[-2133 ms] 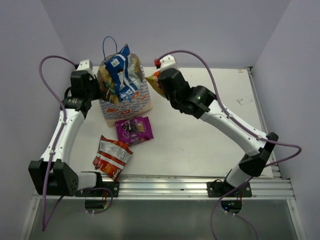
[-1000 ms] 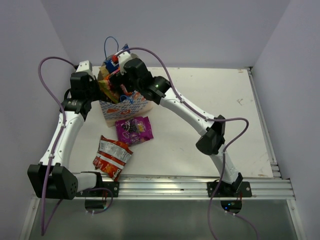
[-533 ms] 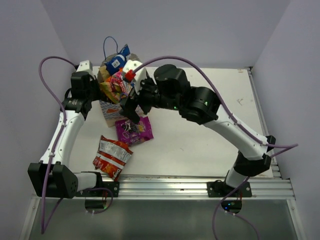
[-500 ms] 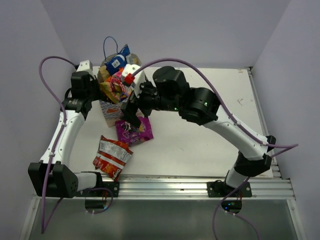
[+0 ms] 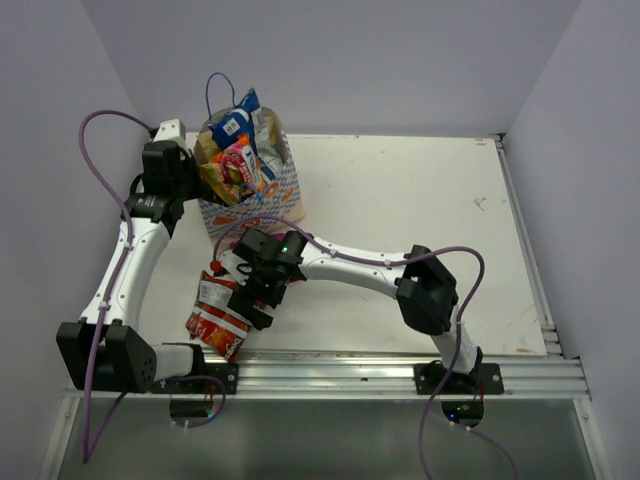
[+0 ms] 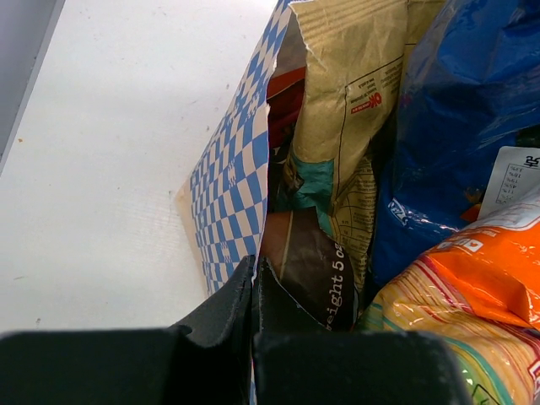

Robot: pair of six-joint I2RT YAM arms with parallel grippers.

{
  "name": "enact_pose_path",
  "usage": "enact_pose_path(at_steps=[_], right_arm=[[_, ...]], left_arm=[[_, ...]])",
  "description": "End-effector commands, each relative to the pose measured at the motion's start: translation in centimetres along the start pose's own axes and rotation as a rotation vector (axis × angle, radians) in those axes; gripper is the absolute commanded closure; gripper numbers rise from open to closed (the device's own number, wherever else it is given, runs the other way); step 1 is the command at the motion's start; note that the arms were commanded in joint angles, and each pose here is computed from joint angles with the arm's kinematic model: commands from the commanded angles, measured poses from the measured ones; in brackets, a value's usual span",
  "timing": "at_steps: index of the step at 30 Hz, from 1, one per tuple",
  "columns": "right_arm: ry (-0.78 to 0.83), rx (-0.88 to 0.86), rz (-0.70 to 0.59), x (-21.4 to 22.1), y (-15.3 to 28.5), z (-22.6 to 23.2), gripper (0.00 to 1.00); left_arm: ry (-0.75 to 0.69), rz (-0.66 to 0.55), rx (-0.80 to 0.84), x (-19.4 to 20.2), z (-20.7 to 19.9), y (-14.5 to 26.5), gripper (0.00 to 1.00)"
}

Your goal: Place the snacks into the paper bag

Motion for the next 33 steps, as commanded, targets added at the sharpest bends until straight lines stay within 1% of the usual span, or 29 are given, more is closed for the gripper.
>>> enact_pose_path(at_steps=[1,4,7,9,12,13,15,16,18,20,21,22,23,24,26,27,31,32,33], right_arm=[[0.074,-0.023,-0.264,-5.7,2.5,1.7,0.01],[0.109,-0.023,-0.314,-6.8,2.5,2.6,0.01],[0.126,-0.035,-0.322,-7.2,1.5,3.0,0.01],[0.125,-0.043,-0.303,-6.8,-0.3,2.7,0.01],[0.126,-0.055,-0.31,-7.3,-2.5,2.3,0.01],[0.121,-0.053,-0.293,-7.0,-4.3,1.8,0.01],[0.116,-0.019,-0.279,-6.9,-6.1,1.0,0.01],[0.109,-0.004,-0.246,-6.1,-7.9,0.4,0.01],[0.096,0.038,-0.201,-4.9,-9.6,-0.5,0.01],[0.073,0.071,-0.134,-2.7,-11.2,-1.3,0.01],[0.067,0.104,-0.118,-2.0,-11.4,-1.7,0.05],[0.062,0.127,-0.114,-1.7,-11.2,-2.0,0.12],[0.053,0.157,-0.072,-0.2,-11.4,-2.3,0.21],[0.049,0.221,-0.049,0.5,-11.2,-3.0,0.52],[0.035,0.264,0.002,2.3,-10.5,-3.2,0.89],[0.027,0.328,0.026,3.0,-9.8,-3.9,1.0],[-0.013,0.385,0.023,5.1,-5.8,-4.0,1.0],[-0.059,0.394,-0.032,4.5,-3.7,-3.8,1.0],[-0.07,0.403,-0.049,4.4,-2.5,-3.7,1.0]], left_arm=[[-0.006,-0.049,0.007,-1.1,-0.3,1.0,1.0],[-0.006,-0.044,0.003,-0.7,-0.1,1.2,1.0],[-0.006,-0.039,0.003,-0.4,-0.1,1.1,1.0],[-0.006,-0.038,0.001,-0.4,0.0,1.1,1.0],[-0.007,-0.04,0.0,-0.5,0.0,1.1,1.0],[-0.009,-0.036,-0.002,-0.4,0.0,1.0,1.0],[-0.011,-0.031,-0.003,-0.3,0.0,1.0,1.0],[-0.011,-0.029,-0.002,-0.2,0.0,0.9,1.0],[-0.014,-0.029,-0.002,-0.2,0.0,0.9,1.0],[-0.016,-0.031,-0.003,-0.3,0.0,0.8,1.0],[-0.016,-0.03,-0.005,-0.3,0.0,0.8,1.0],[-0.015,-0.033,-0.004,-0.4,0.0,0.8,1.0],[-0.017,-0.035,-0.004,-0.4,0.0,0.8,1.0],[-0.017,-0.036,-0.002,-0.4,0.0,0.8,1.0],[-0.017,-0.035,0.0,-0.4,0.0,0.8,1.0],[-0.017,-0.036,0.003,-0.4,-0.1,0.8,1.0],[-0.016,-0.041,0.011,-0.4,-0.1,0.8,1.0],[-0.014,-0.043,0.015,-0.4,-0.2,0.8,1.0],[-0.014,-0.046,0.017,-0.4,-0.2,0.8,1.0]])
Point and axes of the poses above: each gripper's point midway between its finger pads, its own y axis back along the fingers, its own z axis along the line the jaws close on, x = y × z, the point moved 6 cm from there along y, back along the fingers, and after that the axes turned 2 degrees about y, right-handed, at the moved point
